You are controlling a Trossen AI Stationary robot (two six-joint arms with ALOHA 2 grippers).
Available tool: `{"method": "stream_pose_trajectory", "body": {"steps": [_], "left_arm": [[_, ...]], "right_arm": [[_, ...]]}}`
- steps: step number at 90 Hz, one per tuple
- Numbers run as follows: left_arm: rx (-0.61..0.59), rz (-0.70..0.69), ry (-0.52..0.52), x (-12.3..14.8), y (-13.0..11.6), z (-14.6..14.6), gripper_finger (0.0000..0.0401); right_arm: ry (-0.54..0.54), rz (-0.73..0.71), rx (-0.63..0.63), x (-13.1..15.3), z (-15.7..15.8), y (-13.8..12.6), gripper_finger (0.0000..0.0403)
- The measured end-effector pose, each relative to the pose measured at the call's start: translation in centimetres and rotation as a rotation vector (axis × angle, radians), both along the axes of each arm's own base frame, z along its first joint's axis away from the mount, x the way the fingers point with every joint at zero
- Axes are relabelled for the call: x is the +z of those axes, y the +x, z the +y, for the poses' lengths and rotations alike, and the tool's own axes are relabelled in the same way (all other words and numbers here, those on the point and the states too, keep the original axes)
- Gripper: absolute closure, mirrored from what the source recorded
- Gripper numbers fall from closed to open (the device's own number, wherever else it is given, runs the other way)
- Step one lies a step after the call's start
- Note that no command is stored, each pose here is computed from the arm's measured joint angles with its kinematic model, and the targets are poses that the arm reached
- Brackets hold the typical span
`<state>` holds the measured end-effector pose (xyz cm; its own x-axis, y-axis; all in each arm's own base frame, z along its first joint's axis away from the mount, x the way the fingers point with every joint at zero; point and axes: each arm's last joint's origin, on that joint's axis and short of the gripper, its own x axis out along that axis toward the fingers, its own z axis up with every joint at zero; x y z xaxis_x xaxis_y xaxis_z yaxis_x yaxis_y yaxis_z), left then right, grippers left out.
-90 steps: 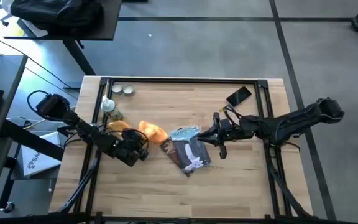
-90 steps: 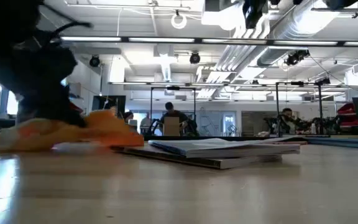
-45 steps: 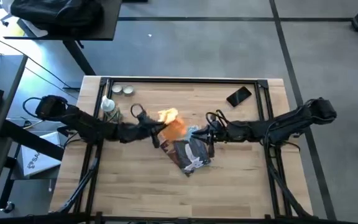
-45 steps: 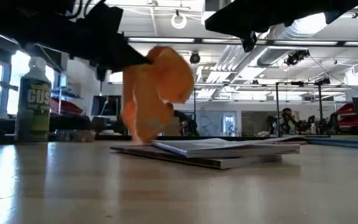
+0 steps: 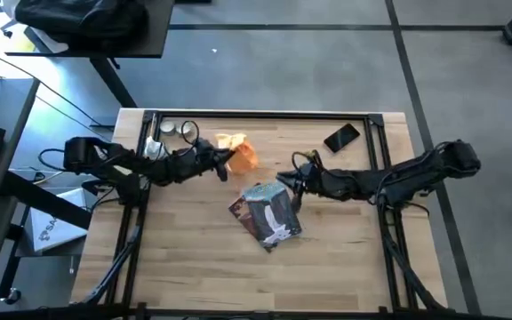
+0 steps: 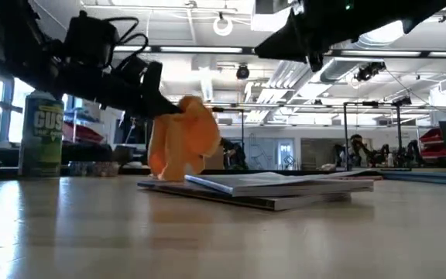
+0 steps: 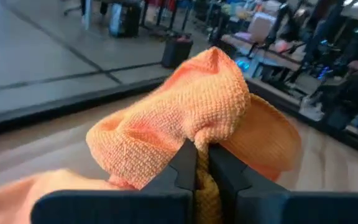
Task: Apply microfiber cloth
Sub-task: Move the orange microfiber cloth to the top center of the table, then spray the cellphone using the spray bottle
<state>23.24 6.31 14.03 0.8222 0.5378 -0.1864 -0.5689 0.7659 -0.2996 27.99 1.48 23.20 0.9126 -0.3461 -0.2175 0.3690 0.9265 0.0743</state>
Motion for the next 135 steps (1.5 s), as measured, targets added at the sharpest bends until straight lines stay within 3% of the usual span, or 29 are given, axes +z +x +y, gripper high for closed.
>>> {"method": "stream_pose_trajectory", "body": {"steps": [22,38,51,66,80,96,113,135], "left_arm": [[0.016,0.143,-0.027,-3.0,0.3,-0.7,0.0342],[-0.025,0.249,-0.079,-3.6,-0.1,-1.3,0.0301],[-0.075,0.311,-0.131,-2.8,-0.9,-1.9,0.0289],[-0.050,0.330,-0.133,-1.1,-2.1,-2.3,0.0296],[-0.110,0.329,-0.165,0.5,-3.3,-2.8,0.0304],[-0.193,0.235,-0.229,2.2,-4.0,-4.1,0.0307],[-0.214,0.077,-0.159,3.9,-3.6,-6.5,0.0307],[-0.189,0.010,-0.135,4.3,-3.6,-8.9,0.0307]], "right_arm": [[0.030,0.040,-0.092,-0.9,-3.8,0.3,0.0379],[0.132,0.147,-0.135,-3.0,-5.4,0.3,0.0364],[0.183,0.325,-0.197,-3.1,-6.9,0.0,0.0347],[0.304,0.567,-0.371,-1.6,-9.7,-1.3,0.0333],[0.357,0.768,-0.531,-0.8,-12.6,-3.9,0.0332],[0.482,0.894,-0.629,-2.3,-15.5,-7.3,0.0331],[0.569,0.856,-0.763,-4.1,-17.4,-9.6,0.0332],[0.588,0.807,-0.781,-6.8,-18.0,-10.8,0.0332]]}}
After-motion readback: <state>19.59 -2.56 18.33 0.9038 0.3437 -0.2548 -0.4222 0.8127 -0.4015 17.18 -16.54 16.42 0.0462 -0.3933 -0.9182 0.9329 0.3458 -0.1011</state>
